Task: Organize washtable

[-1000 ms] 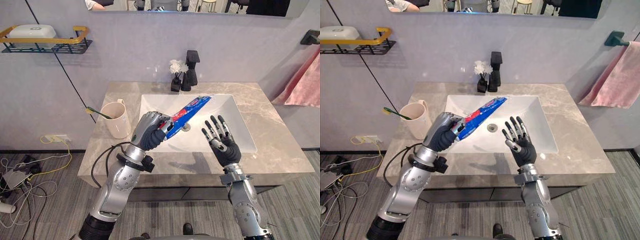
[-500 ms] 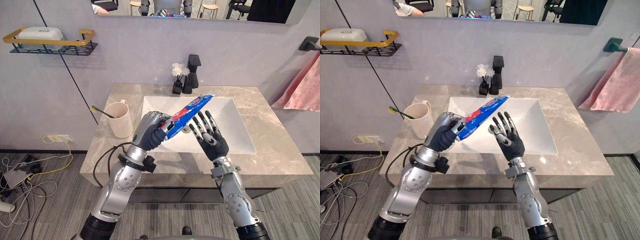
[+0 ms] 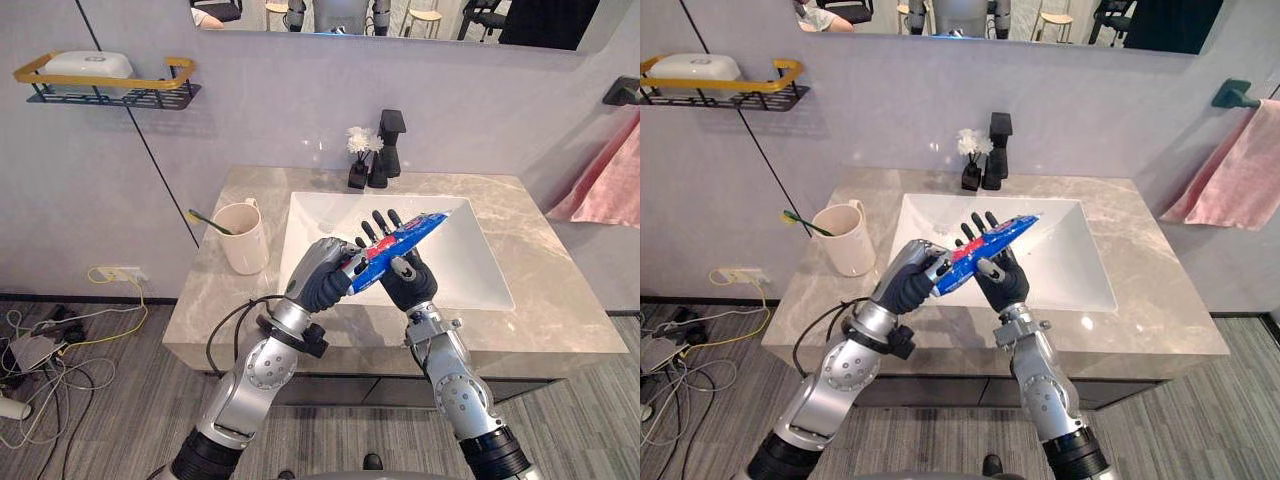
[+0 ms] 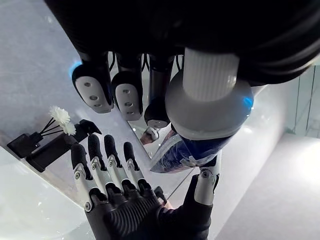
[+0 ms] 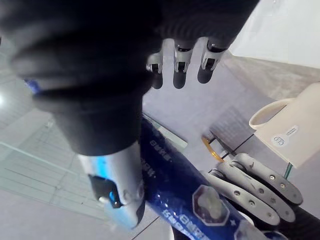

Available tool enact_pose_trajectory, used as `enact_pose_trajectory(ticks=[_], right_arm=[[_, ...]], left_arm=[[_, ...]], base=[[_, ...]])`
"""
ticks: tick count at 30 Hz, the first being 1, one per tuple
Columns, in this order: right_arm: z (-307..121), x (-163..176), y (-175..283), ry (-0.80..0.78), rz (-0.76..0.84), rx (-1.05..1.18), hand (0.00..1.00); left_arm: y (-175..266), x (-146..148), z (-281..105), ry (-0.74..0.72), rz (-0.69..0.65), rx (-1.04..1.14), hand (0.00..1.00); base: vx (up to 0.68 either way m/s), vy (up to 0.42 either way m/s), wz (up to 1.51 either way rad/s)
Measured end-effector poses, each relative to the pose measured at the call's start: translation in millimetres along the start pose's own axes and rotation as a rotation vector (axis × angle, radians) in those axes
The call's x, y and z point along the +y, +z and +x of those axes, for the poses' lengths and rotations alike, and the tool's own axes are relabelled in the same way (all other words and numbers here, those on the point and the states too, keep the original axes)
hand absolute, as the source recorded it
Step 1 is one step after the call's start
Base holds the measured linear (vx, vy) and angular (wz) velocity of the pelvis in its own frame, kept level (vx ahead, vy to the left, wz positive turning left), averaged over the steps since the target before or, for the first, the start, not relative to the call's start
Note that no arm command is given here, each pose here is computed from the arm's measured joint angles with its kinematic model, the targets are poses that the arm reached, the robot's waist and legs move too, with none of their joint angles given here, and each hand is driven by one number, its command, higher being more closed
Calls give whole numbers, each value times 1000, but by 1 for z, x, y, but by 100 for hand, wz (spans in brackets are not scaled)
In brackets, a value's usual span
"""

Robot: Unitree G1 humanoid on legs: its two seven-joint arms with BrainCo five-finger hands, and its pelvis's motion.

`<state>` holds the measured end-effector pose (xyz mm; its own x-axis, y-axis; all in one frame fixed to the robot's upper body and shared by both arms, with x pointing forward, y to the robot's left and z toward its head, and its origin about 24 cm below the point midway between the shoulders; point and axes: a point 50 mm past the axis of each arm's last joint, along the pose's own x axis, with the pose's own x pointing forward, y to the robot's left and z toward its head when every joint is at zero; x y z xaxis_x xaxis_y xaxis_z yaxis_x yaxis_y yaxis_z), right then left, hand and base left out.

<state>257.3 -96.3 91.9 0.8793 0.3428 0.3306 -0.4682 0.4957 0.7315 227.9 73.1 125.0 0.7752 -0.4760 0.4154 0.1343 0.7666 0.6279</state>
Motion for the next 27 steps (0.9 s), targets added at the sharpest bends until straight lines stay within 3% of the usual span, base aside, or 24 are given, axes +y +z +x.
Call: enact_pose_trajectory(ticks=[15, 16, 23, 27], right_arm=[[2, 6, -6, 30, 20, 12, 100], [2, 6, -6, 31, 20, 12, 100], [4, 6, -1, 32, 18, -14, 100], [11, 8, 10, 49, -24, -59, 100]], left_arm=[[-13, -16, -16, -19, -112, 112, 100], [-13, -17, -16, -16, -115, 114, 0], [-16, -19, -24, 1, -199, 155, 0], [-17, -2, -26, 76, -235, 155, 0]], base=[[0, 0, 0], [0, 0, 0], [0, 0, 0], [0, 0, 0]])
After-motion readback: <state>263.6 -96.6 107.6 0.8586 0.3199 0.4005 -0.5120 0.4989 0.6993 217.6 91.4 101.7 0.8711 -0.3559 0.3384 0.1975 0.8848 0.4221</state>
